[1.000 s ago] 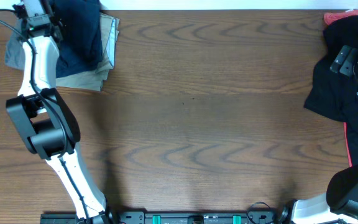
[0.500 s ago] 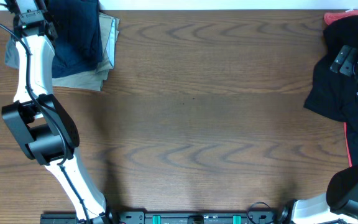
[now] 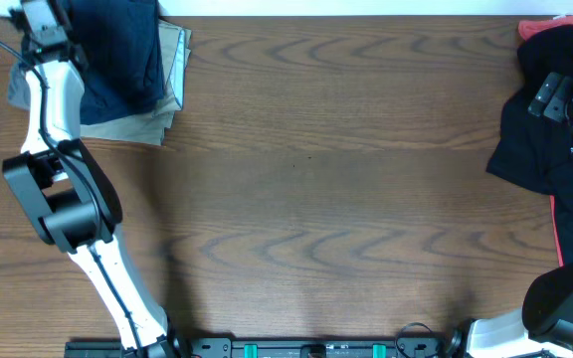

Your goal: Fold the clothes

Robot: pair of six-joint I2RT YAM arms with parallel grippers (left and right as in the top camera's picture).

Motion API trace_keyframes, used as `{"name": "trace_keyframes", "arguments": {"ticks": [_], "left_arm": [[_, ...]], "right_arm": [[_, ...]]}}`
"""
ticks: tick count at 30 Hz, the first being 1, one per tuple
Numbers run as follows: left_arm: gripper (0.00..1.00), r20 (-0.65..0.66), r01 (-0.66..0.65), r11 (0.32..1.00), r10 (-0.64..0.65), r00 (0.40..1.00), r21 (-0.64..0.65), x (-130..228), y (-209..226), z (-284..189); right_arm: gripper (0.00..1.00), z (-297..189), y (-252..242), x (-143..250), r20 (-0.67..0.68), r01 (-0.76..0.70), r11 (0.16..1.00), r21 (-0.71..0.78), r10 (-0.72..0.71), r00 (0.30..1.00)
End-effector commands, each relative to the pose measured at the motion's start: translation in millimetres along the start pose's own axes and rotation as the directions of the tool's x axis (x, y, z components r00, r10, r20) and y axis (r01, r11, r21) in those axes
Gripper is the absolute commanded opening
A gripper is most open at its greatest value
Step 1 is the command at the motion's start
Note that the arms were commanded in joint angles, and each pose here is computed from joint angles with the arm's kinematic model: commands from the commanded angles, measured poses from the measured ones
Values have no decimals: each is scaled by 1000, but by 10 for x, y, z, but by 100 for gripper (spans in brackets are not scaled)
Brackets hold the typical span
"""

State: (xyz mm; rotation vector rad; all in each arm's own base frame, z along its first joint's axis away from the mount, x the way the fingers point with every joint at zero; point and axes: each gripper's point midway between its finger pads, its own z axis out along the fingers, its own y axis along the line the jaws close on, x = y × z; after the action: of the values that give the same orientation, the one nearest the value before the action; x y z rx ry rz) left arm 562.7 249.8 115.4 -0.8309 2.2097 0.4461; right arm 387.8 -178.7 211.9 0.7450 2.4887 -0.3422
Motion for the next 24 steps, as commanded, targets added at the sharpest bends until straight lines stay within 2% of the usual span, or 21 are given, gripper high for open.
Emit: {"name": "trace_keyframes", "arguments": {"ticks": [1,3,6,7,10,15,18,19,20,22,23,24], "left_arm": [[7,-94,-28,998,22,995,-64,321,284,357],[11,-138,-36,996,24,990,-82,435,385,404],[10,-150,-33,995,19,989,-91,427,459,366],[6,-141,-30,996,17,990,-89,377,462,317],[6,-99,-7,997,-1,995,-76,176,423,112],[7,11,29,999,-29,1000,-12,-282,212,-492],[15,69,25,999,-27,997,32,-497,69,-909],[22,83,21,999,-25,996,46,-544,22,-1040],[41,97,17,998,-23,995,63,-587,-36,-1188],[89,106,-3,995,-7,994,98,-608,-161,-1446],[97,106,-15,992,1,994,125,-602,-239,-1555],[100,102,-29,986,13,995,163,-580,-346,-1666]], "right_arm": [[99,-52,-11,-48,17,-15,1000,1,15,1000],[99,-52,-11,-48,17,-15,1000,1,15,1000],[99,-52,-11,-48,17,-15,1000,1,15,1000],[99,-52,-13,-47,17,-15,1000,1,15,1000],[99,-52,-12,-47,17,-15,1000,1,15,1000],[99,-52,-11,-48,17,-15,1000,1,15,1000],[99,-52,-12,-47,17,-15,1000,1,15,1000],[99,-52,-11,-48,17,-15,1000,1,15,1000],[99,-52,-11,-48,17,-15,1000,1,15,1000],[99,-51,-15,-47,17,-15,1000,1,15,1000],[99,-51,-15,-47,17,-15,1000,1,15,1000],[99,-51,-15,-48,17,-15,1000,1,15,1000]]}}
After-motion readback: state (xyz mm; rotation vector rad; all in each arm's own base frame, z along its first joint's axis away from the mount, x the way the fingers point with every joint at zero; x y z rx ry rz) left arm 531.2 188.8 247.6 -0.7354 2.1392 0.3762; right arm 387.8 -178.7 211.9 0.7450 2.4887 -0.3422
